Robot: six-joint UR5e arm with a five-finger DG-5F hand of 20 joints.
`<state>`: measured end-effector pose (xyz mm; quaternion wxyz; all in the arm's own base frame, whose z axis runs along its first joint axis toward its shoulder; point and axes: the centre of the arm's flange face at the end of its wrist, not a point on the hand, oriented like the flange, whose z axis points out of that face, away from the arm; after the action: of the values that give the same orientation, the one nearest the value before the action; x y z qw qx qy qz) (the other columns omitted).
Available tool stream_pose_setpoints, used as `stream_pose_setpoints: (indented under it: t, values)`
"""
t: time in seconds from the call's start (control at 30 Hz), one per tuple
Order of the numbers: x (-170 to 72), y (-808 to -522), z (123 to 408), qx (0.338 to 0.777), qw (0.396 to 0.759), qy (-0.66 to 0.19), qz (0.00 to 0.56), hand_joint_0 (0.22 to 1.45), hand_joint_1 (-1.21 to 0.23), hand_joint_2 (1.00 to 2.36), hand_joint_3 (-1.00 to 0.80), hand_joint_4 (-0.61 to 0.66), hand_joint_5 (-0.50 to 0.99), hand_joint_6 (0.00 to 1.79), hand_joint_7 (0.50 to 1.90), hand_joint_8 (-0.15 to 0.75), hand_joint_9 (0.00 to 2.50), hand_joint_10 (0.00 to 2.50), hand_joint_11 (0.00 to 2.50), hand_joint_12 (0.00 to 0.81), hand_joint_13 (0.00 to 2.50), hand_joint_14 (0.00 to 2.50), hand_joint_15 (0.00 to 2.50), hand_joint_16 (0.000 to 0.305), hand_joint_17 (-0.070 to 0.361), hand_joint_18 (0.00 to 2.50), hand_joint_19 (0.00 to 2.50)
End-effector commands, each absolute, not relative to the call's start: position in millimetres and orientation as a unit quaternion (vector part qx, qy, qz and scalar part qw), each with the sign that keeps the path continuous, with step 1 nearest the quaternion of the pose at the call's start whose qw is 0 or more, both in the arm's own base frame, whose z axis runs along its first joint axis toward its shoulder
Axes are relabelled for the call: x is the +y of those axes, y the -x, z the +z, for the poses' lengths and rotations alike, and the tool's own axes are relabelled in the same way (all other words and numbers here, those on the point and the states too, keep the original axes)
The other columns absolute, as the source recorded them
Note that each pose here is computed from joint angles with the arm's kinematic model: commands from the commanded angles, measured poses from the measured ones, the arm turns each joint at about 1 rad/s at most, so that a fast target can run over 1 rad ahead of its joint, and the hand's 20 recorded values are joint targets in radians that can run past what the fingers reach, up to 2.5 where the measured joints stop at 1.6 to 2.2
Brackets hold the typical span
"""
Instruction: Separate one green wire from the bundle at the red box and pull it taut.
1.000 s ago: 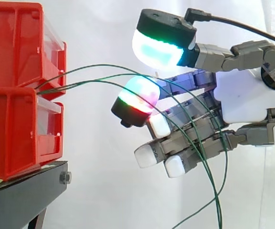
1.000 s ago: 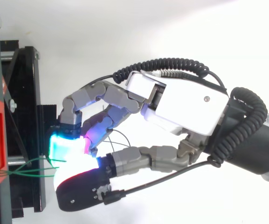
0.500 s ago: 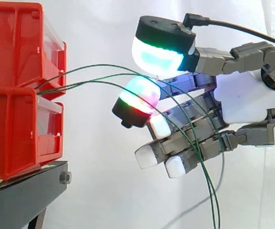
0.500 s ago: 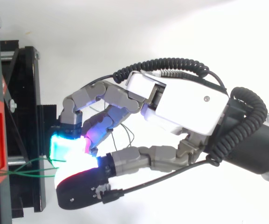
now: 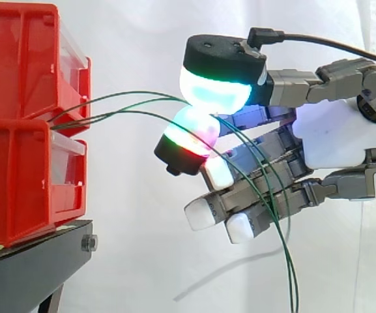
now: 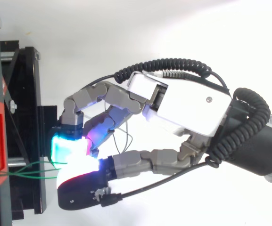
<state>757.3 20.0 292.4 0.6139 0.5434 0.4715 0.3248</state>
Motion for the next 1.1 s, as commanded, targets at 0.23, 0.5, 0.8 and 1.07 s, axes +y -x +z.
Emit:
stream_pose_setpoints:
  t: [0.23, 0.5, 0.8, 1.07]
  values:
    - [20.0, -757.3, 292.4, 0.471, 0.614, -0.544, 0.325, 0.65, -0.87, 1.0, -0.5, 0.06, -0.15, 0.92, 0.97, 0.23, 1.05, 0.02, 0.59, 0.294, 0.87, 0.02, 0.41, 0.047, 0.105, 0.74, 0.6]
    - [20.1, -757.4, 292.4, 0.472, 0.614, -0.543, 0.325, 0.52, -0.74, 1.0, -0.5, 0.1, -0.14, 0.91, 0.97, 0.255, 1.1, 0.02, 0.58, 0.309, 0.9, 0.02, 0.4, 0.049, 0.111, 0.77, 0.61]
    - [20.2, -757.5, 293.0, 0.471, 0.613, -0.544, 0.326, 0.52, -0.58, 1.0, -0.5, 0.11, -0.14, 0.9, 0.99, 0.262, 1.11, 0.02, 0.57, 0.318, 0.91, 0.02, 0.41, 0.051, 0.114, 0.78, 0.63]
    - [20.0, -757.1, 292.2, 0.472, 0.613, -0.544, 0.325, 0.6, -0.65, 1.01, -0.35, 0.08, -0.13, 0.9, 1.05, 0.254, 1.12, 0.02, 0.58, 0.31, 0.9, 0.02, 0.42, 0.048, 0.107, 0.76, 0.63]
